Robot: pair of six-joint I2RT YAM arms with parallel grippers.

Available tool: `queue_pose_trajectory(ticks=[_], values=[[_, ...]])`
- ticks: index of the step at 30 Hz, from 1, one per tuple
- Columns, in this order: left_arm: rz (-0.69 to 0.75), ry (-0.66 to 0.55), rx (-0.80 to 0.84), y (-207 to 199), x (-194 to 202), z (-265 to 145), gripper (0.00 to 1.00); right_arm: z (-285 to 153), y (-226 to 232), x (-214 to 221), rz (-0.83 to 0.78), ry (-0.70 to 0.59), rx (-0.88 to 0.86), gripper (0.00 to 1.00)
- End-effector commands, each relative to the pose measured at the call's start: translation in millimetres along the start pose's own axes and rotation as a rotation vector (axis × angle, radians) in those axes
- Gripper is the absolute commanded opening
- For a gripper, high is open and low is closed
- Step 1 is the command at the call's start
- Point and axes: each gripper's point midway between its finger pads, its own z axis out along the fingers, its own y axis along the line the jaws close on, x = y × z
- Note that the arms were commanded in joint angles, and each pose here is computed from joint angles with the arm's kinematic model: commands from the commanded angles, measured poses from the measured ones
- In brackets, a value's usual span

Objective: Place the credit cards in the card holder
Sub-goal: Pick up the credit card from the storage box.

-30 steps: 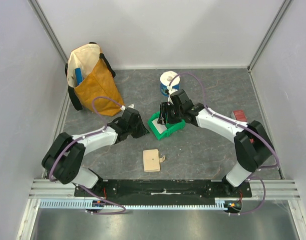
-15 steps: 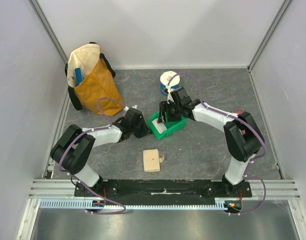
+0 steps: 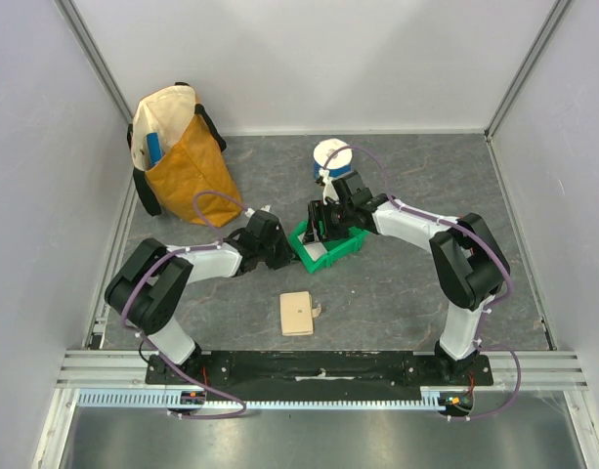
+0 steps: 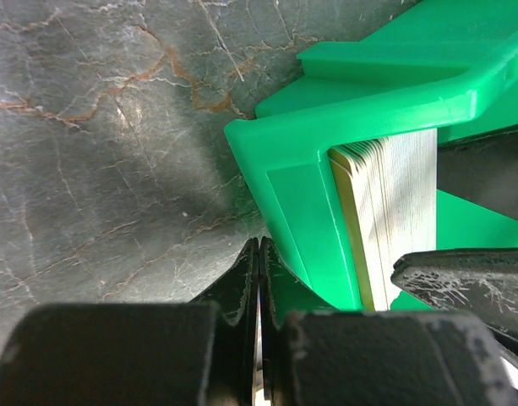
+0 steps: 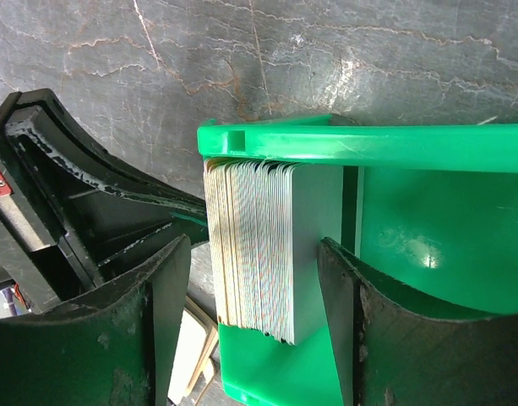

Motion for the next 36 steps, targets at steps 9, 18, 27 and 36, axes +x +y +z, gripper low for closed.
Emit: queue_pose_trajectory(ticks=[9,18,27,36], values=[[-0.013,-0.035,0.078,-29.1,-19.9,1.0,0.02,-12.4,18.6,-19.9,-0.035,-0.056,-0.086,0.63],[-0.014,-0.031,0.078,-29.1,-19.9,2.1,0.02,-16.2,15.1,-21.1,-0.026,-0.065,-0.080,0.56],[-0.014,-0.030,0.079,-29.3,-19.7,2.1,0.02,-20.1,14.9,-23.5,-0.021,-0.073,-0.084,0.49],[-0.013,-0.023,0.082,-30.2,-18.4,2.8,0.02,-20.9,14.0,-22.0,-0.018,-0.071,-0.086,0.38]])
